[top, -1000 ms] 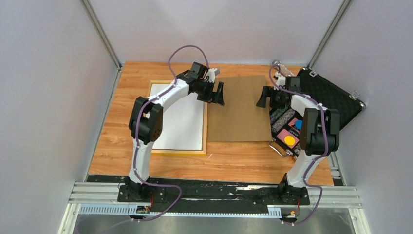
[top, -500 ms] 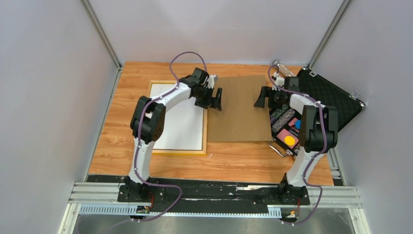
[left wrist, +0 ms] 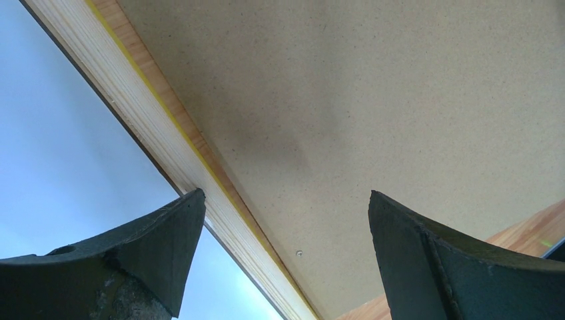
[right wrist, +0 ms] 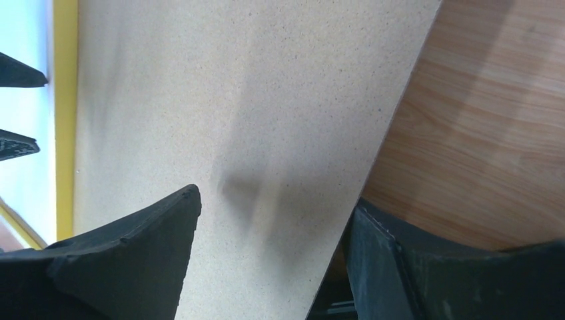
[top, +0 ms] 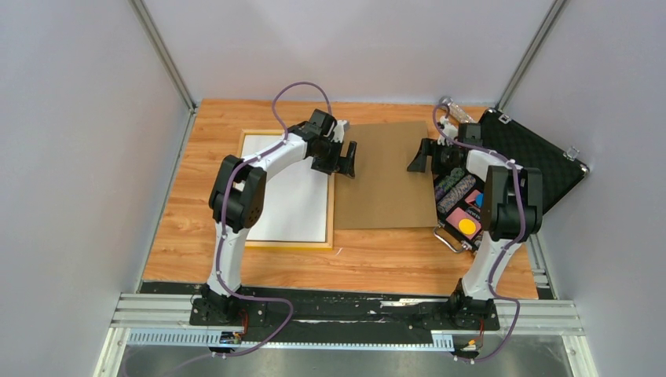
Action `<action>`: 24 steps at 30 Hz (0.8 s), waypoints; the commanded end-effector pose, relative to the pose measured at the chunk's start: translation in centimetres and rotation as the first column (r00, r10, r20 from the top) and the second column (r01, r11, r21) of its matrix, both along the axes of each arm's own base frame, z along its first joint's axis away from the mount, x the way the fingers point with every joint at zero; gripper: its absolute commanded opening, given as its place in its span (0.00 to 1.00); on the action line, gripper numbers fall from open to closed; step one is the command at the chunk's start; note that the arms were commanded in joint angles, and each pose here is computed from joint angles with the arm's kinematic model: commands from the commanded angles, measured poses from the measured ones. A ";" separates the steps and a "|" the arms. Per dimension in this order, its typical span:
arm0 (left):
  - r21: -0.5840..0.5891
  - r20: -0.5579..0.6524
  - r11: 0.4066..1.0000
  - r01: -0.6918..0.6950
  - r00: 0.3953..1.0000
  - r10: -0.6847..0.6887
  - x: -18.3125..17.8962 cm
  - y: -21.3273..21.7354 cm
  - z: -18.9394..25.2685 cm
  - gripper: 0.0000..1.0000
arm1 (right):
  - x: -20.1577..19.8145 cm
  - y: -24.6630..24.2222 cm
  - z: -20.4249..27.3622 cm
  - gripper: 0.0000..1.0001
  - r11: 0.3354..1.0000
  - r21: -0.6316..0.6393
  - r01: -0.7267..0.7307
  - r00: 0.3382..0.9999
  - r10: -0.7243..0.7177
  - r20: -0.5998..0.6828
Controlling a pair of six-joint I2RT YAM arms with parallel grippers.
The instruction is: Put the photo into the frame
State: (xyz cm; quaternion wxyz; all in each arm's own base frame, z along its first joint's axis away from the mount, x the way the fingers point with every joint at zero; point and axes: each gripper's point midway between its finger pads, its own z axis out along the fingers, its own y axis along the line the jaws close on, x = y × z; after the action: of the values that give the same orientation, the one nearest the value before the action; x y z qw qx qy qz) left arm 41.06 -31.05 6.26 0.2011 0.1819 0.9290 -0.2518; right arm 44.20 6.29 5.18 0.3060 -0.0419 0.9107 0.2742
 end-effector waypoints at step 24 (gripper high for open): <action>-0.039 0.015 0.999 0.029 0.999 -0.029 -0.2 -0.7 1.2 1.00 | 0.0 3.8 10.1 0.26 0.948 0.296 -0.112 0.992 0.089 0.091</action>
State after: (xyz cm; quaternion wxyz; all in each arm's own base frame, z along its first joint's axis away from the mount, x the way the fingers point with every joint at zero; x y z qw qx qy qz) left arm 40.99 -31.25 6.33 0.1998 0.1836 0.9265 -0.2606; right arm 44.40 8.06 9.43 0.2953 -0.0052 0.8752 0.3831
